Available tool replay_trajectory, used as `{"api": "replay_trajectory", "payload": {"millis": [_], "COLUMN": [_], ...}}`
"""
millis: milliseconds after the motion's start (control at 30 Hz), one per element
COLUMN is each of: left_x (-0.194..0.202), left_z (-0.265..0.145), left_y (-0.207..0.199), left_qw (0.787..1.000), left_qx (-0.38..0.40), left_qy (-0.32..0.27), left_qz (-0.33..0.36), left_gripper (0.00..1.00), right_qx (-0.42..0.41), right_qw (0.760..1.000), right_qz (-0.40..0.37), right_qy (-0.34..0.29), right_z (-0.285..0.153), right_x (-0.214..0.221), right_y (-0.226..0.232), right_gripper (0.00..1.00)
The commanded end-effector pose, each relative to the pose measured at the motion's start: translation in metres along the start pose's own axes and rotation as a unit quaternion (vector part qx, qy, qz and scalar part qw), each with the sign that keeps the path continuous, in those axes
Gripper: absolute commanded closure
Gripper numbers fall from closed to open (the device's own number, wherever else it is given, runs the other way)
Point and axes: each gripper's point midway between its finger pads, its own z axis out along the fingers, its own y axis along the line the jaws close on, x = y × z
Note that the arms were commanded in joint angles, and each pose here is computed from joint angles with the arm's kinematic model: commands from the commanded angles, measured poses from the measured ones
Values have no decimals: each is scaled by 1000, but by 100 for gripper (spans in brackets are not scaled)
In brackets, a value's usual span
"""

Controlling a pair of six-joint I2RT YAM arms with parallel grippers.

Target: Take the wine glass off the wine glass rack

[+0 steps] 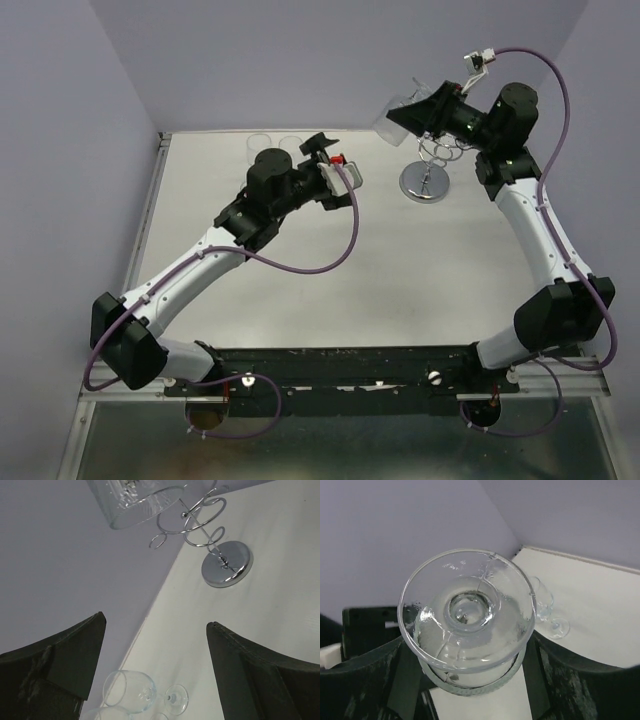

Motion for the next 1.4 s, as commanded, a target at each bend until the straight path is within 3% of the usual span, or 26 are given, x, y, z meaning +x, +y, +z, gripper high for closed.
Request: {"api": "replay_trajectory", "payload": {"millis": [0,167,400,567,900,1100,1200,1367], "left_x": [-28,-43,-59,-59,-75,-81,-88,-95], "left_z": [-15,-27,-23,-20,-30,-25,-26,-24], "left_y": [35,66,63,67,90,92,92,95], "left_qw": [995,985,987,980,910,896,886,863], "left_qx": [-97,-170,-142,-141,-229,-235,-248,-276], "left_qy": [-20,-35,-61,-48,-64,-70,-84,-98], "left_qz": [-4,11,53,128,340,370,383,412], "left_gripper": [1,1,2,5,16,20,41,42], "right_qx": [116,131,111,87,12,-59,-61,-66], "right_qw": [968,943,953,962,980,991,991,991], "right_qz": [193,290,268,246,182,101,104,110], "right_qy": [-115,-99,-86,-82,-76,-61,-58,-50], "right_z": [19,39,53,56,60,66,68,70], "right_x": [-57,-44,-31,-32,-42,-51,-49,-46], "right_y": [-10,-4,15,25,57,89,89,89], "right_gripper": [99,99,99,99,99,99,99,99]}}
